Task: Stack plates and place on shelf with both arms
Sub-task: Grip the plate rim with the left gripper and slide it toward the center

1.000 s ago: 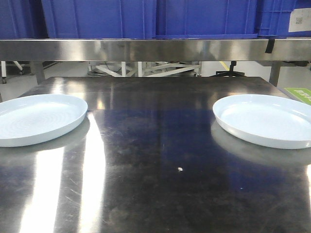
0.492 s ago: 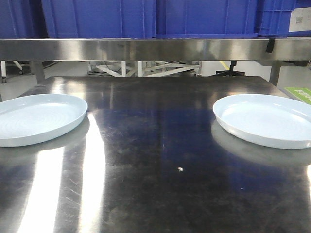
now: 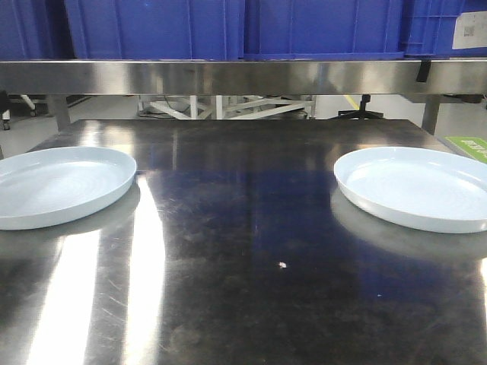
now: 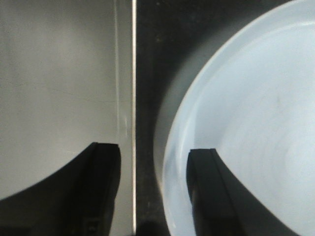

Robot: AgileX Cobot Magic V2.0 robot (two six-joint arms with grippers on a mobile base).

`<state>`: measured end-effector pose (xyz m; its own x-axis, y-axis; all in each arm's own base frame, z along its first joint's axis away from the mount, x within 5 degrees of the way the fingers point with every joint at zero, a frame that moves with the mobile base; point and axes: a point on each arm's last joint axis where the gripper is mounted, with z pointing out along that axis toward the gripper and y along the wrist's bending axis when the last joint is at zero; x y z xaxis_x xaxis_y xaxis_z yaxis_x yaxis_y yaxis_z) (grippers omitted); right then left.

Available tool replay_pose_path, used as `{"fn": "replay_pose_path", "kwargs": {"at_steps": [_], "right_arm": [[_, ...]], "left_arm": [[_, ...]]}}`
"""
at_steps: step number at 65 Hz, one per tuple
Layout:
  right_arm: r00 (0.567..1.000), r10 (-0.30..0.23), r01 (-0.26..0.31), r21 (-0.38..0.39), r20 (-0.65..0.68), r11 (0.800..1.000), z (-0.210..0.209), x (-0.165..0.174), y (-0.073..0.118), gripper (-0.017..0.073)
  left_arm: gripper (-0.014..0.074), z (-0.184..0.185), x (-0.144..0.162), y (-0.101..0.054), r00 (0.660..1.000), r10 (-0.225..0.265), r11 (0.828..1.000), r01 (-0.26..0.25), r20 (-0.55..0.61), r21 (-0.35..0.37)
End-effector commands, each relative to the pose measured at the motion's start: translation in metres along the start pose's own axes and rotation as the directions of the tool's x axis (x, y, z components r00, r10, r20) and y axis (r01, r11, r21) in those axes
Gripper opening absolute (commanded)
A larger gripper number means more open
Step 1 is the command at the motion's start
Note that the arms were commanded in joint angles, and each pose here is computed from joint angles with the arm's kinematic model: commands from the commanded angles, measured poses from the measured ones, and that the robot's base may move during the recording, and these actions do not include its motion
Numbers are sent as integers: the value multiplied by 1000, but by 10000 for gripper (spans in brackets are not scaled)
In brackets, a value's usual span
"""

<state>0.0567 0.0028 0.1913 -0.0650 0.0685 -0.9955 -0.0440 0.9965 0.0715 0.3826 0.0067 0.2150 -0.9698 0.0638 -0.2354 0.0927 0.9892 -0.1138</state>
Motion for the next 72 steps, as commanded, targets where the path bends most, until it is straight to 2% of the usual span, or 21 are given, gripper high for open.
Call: {"fn": "replay_pose_path", "kwargs": {"at_steps": [1,19,28,39,50,58,66,72], "right_arm": [[994,-13,13,0,108,1000,-2,-10,0,56],[994,-13,13,0,108,1000,-2,-10,0,56],[994,-13,13,0,108,1000,-2,-10,0,56],[994,-13,13,0,108,1000,-2,-10,0,56],[994,-13,13,0,108,1000,-2,-10,0,56],[994,-13,13,0,108,1000,-2,-10,0,56],[994,-13,13,0,108,1000,-2,-10,0,56],[994,-13,13,0,108,1000,-2,-10,0,56]], "left_arm": [[391,-23,-8,-7,997,-5,1000,4,82,8],[379,-11,-8,-5,999,-9,1000,8,51,11],[286,-11,-6,-6,999,-9,1000,8,31,15],[89,-12,-5,-6,1000,-8,1000,8,17,19],[83,-20,-8,-8,1000,-3,1000,3,-4,28],[83,-36,-16,-15,1000,-22,995,21,3,97],[83,-53,-25,-31,998,-52,974,46,23,222],[83,-61,-30,-49,998,-35,959,22,42,281]]}}
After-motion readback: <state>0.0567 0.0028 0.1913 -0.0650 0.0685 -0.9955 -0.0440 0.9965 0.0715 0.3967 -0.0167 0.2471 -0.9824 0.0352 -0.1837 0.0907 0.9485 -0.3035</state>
